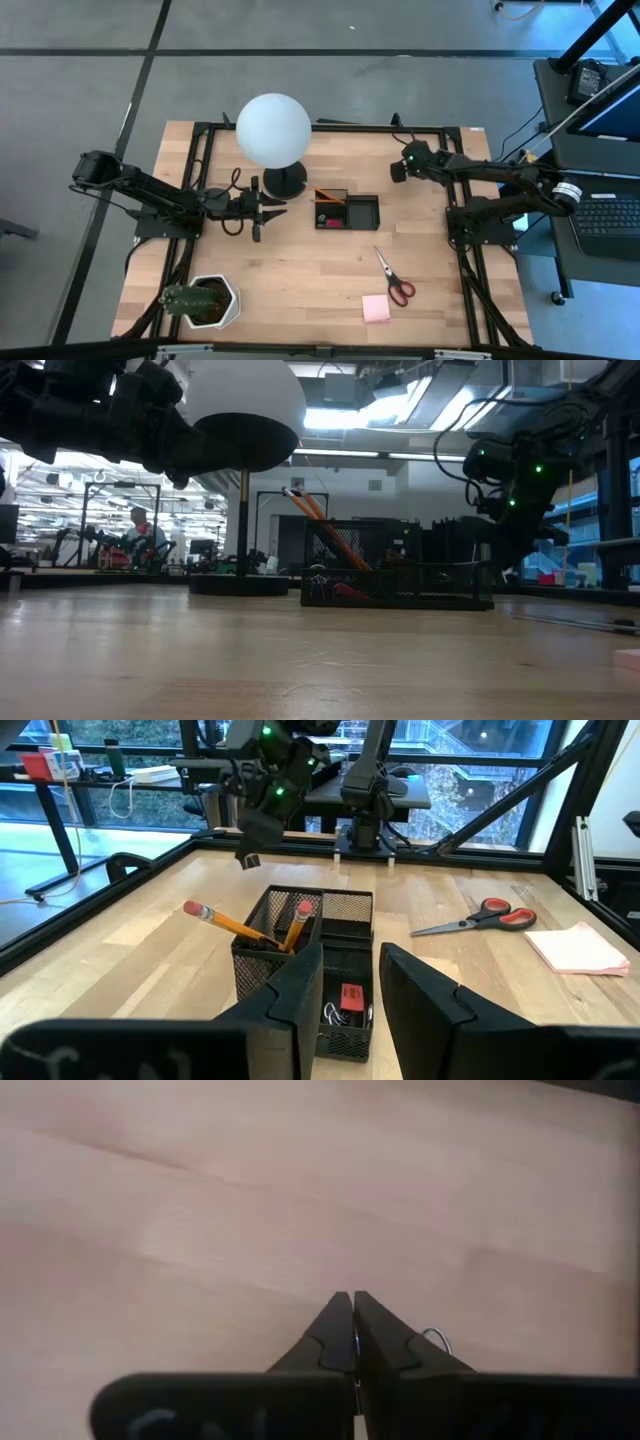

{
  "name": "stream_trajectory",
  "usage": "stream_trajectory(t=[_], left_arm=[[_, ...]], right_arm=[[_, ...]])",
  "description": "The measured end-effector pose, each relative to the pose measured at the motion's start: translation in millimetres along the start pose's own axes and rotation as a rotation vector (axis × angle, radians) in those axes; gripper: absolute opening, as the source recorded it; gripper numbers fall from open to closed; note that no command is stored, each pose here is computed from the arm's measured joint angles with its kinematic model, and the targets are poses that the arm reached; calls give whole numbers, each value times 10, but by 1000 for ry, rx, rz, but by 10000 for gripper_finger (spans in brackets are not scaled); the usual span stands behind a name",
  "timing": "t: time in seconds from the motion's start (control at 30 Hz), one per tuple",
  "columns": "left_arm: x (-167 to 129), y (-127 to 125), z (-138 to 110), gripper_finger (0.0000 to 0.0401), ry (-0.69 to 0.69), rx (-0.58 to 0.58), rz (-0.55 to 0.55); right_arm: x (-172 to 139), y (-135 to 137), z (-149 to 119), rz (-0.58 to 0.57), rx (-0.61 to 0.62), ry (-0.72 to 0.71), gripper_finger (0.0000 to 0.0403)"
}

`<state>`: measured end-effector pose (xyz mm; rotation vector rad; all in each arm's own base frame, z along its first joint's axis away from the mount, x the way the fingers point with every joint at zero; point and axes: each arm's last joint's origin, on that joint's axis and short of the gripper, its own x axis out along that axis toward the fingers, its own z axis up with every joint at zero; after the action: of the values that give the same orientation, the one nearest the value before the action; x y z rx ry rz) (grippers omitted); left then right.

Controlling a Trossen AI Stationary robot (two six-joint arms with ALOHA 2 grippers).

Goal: Pick and place office supplies into organizer
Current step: Put the black binder clip into the black desk organizer

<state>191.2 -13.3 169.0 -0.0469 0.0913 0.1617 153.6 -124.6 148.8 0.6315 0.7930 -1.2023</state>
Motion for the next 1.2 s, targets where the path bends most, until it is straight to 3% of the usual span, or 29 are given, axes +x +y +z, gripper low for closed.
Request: stream_trajectory(t=[0.4, 0.77, 1.0, 1.2], left_arm=[[0, 0, 0, 98, 0, 0, 0], [0, 2, 0, 98, 0, 0, 4], [0, 1, 0, 98, 0, 0, 4], [0, 1, 2, 98, -2, 0, 4]], right_arm=[[-429, 585, 15, 265, -151, -72, 0], [-1168, 1223, -219, 641, -384, -258, 0], [-1417, 1415, -614, 641, -569, -434, 0], [-1446, 1621, -938, 645, -738, -544, 0]])
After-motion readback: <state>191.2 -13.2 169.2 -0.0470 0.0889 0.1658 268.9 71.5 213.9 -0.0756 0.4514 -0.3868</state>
